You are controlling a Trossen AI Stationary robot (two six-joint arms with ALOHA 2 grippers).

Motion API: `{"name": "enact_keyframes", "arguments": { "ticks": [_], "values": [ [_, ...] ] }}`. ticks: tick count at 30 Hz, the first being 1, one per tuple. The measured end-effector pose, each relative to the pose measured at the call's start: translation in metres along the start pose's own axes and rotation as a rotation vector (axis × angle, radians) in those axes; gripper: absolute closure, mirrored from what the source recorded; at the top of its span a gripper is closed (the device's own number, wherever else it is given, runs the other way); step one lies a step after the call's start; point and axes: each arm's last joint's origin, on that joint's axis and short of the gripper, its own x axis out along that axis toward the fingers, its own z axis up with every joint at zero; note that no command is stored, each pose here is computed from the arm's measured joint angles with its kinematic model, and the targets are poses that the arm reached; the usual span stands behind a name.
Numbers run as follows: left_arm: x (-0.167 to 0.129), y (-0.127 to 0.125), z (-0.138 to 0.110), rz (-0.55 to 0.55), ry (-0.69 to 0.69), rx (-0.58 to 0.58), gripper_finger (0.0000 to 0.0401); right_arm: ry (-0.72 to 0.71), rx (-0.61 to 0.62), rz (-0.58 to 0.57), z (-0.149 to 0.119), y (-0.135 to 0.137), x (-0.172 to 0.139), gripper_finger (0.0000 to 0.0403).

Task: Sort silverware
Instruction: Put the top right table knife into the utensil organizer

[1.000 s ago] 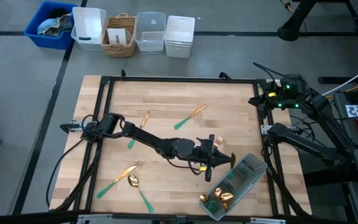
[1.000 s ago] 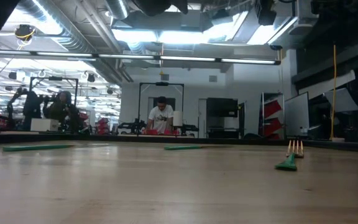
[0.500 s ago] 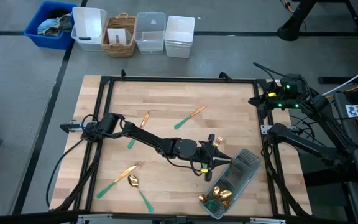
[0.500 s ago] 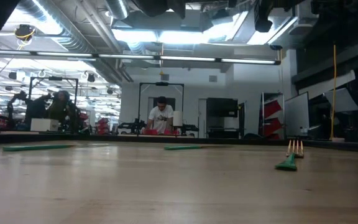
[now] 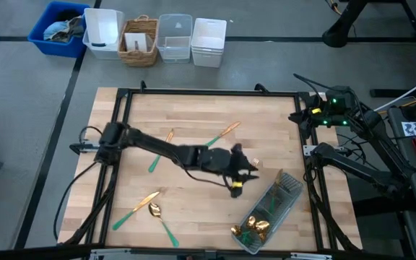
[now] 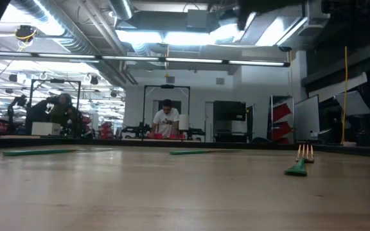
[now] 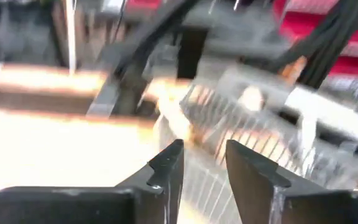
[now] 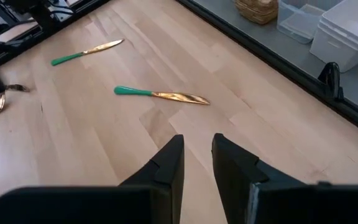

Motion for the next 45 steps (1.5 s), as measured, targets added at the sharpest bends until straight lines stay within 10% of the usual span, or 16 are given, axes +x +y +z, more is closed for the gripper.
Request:
{"name": "enact_keyframes", "arguments": {
  "ticks": [22,45],
  "values": [
    [-0.032,0.186,-0.068,0.51,0.704,-0.282,0.0292,0.041,-0.019,0.117,-0.01,-0.039,0.108,0.032],
    [-0.005,0.203,-0.11,0.491,0.686,-0.217,0.0292,-0.051,-0.169,0.262,0.012,-0.025,0.177,0.032]
  ]
}}
